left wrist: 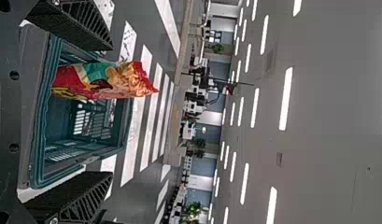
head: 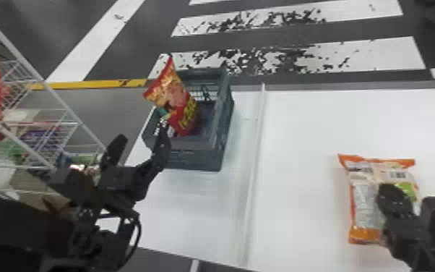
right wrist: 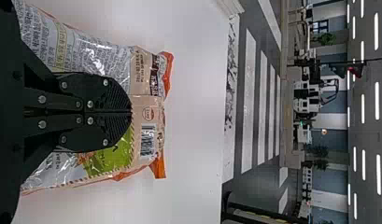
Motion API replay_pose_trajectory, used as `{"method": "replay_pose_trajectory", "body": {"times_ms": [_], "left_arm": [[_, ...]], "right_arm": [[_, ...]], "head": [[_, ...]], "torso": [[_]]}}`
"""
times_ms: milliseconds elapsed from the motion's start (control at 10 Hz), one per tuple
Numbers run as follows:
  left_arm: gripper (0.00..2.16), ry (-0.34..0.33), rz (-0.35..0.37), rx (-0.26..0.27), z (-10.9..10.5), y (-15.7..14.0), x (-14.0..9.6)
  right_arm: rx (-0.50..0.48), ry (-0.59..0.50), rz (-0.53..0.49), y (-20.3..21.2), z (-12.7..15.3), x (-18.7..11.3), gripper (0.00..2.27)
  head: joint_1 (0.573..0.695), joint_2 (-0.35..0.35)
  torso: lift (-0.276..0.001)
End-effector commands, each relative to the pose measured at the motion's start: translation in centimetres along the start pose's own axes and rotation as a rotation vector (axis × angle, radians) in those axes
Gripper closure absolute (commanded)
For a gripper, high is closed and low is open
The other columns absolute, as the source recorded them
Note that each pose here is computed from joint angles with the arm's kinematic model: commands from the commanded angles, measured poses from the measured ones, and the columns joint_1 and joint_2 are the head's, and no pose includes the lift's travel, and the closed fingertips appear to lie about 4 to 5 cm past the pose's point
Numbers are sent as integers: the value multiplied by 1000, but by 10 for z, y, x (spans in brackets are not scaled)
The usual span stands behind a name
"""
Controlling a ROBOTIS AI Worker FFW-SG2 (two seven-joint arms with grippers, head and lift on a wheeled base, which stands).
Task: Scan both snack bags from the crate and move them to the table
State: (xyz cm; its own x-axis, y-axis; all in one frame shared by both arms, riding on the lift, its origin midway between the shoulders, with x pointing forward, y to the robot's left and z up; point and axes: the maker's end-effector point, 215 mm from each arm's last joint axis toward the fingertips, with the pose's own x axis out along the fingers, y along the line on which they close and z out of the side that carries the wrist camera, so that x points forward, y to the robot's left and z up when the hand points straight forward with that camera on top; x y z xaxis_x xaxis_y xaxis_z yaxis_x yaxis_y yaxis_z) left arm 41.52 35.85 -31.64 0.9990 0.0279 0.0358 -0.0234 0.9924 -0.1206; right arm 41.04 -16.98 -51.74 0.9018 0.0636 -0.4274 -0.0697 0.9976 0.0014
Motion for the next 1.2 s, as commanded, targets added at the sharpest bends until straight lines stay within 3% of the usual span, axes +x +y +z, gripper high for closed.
{"method": "replay_pose_trajectory", "body": {"times_ms": [0, 700, 900, 1000, 1100], "left_arm": [[36, -3, -2, -2, 0, -1, 2], [36, -2, 1, -4, -3, 2, 7], [36, -4, -4, -9, -4, -2, 9], [36, -3, -6, -11, -4, -4, 9], [36, -3, -6, -9, -4, -4, 9]], "right_arm": [[2, 0, -17, -14, 5, -3, 2253], [-26, 94, -69, -53, -19, -5, 2253], [-11, 52, -60, -53, -4, -13, 2253], [-8, 37, -56, -50, 5, -21, 2003], [18, -3, -38, -41, 26, -32, 792]], "head": [[695, 260], [695, 202], [695, 186], [695, 183], [695, 182]], "torso": [[-87], [-87], [-87], [-87], [-87]]}}
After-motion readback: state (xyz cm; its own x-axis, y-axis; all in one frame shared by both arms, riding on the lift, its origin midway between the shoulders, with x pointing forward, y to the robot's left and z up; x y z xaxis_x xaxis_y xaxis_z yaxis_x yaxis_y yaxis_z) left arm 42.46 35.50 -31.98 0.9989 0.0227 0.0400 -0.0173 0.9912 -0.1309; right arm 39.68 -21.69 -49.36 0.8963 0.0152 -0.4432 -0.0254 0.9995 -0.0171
